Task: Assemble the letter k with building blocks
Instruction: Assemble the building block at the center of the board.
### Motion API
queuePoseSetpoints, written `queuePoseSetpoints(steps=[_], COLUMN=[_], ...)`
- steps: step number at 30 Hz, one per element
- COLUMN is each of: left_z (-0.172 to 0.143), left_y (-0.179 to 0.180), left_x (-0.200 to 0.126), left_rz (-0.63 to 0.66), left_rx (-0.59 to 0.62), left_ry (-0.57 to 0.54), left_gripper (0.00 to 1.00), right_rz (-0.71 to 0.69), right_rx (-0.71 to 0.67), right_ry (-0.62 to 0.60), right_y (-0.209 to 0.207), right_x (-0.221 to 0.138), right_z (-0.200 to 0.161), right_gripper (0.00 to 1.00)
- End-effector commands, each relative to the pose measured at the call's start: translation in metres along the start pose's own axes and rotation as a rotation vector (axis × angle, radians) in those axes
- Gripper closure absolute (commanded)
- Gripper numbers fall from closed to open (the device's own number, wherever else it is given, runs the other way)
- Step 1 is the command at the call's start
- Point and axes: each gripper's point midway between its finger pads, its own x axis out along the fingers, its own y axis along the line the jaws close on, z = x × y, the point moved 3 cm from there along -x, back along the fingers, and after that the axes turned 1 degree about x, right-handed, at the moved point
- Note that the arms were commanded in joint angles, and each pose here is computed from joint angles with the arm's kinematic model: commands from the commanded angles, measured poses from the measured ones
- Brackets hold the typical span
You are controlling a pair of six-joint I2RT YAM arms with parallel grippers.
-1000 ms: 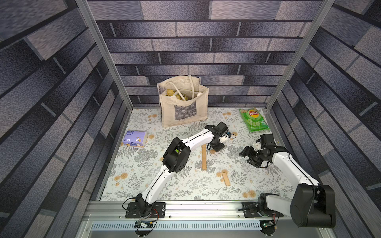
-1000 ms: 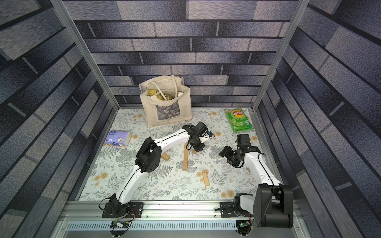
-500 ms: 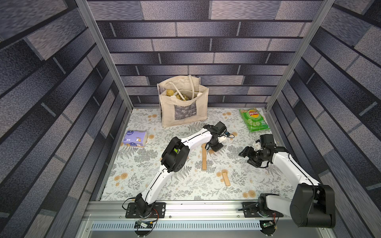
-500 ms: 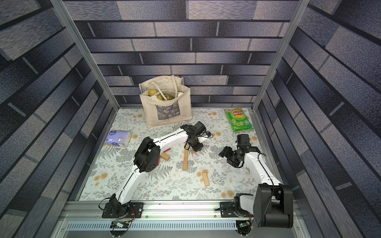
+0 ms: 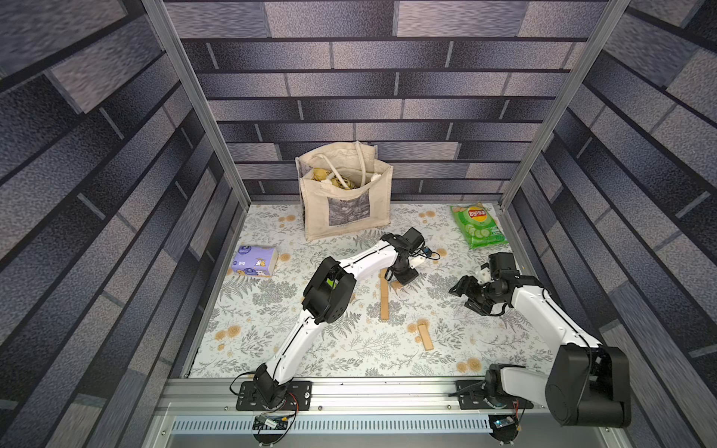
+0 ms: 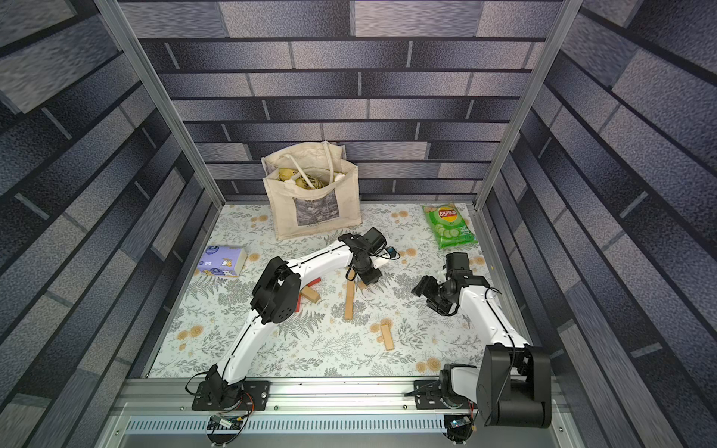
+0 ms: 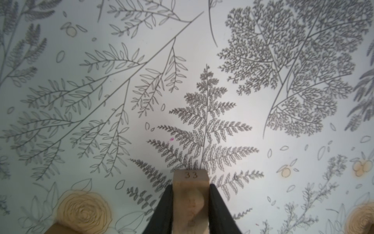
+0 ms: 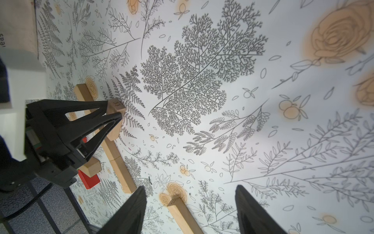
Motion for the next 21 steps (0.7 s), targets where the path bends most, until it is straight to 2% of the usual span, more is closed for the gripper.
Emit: queuePoseSetpoints(steps=[1, 21], left_z=[0.0029, -0.0032], left_y=[0.0006, 0.0095], left_x=[-0.0192, -0.0193], left_rz=[-0.001, 0.010], left_rx=[0.036, 0.043], left_ry=[-0.013, -0.002], left_gripper=[0.72, 0.71], right_rz=[0.007, 0.005], right_rx=[0.012, 0.016], right_ry=[0.007, 0.007], right_y=[-0.0012, -0.0016], right_x=[0.0024, 0.0036], right_z=[-0.0005, 0.0006], right_gripper=[0.28, 0.29])
